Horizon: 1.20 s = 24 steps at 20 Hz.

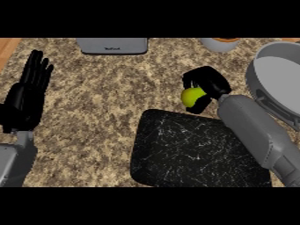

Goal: Pick the pear from the tray and place it in the pot

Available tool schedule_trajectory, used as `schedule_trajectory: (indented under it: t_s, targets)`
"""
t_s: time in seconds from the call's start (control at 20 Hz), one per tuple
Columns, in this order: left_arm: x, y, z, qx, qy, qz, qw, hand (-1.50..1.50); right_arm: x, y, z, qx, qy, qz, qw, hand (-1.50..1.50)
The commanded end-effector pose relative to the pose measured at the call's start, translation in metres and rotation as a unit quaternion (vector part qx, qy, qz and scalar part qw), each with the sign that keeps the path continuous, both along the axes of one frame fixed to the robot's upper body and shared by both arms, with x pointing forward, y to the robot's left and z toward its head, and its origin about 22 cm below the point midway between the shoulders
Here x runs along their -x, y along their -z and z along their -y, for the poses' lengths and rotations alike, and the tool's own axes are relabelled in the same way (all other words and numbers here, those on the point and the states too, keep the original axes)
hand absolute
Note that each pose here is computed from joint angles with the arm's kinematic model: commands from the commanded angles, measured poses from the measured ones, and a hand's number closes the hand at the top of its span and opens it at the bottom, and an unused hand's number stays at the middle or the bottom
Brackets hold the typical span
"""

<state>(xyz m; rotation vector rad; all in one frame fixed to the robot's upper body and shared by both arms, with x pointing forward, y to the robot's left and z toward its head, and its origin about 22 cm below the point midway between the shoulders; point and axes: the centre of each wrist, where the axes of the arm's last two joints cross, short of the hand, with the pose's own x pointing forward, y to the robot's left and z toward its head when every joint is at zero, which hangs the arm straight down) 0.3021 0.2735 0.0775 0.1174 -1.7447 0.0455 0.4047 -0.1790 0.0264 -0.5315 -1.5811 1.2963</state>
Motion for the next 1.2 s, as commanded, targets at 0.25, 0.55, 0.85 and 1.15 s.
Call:
schedule_trajectory:
  t_s: [0.25, 0.55, 0.85, 1.15]
  targets:
    - [-0.003, -0.008, -0.005, -0.005, -0.003, -0.001, 1.0, 0.0, -0.033, -0.061, -0.052, -0.017, 0.341, 0.158, 0.927, 1.5]
    - [0.0, -0.001, -0.005, 0.01, -0.013, -0.005, 0.9999, 0.0, -0.05, -0.108, -0.044, 0.005, 0.455, 0.264, 0.85, 1.5]
    - [-0.01, -0.006, -0.018, 0.005, -0.025, -0.004, 0.9997, 0.0, -0.047, -0.126, -0.013, 0.023, 0.518, 0.276, 0.81, 1.5]
    - [0.01, 0.018, -0.011, 0.006, -0.019, -0.006, 0.9998, 0.0, -0.021, -0.122, 0.081, 0.059, 0.546, 0.243, 0.8, 1.5]
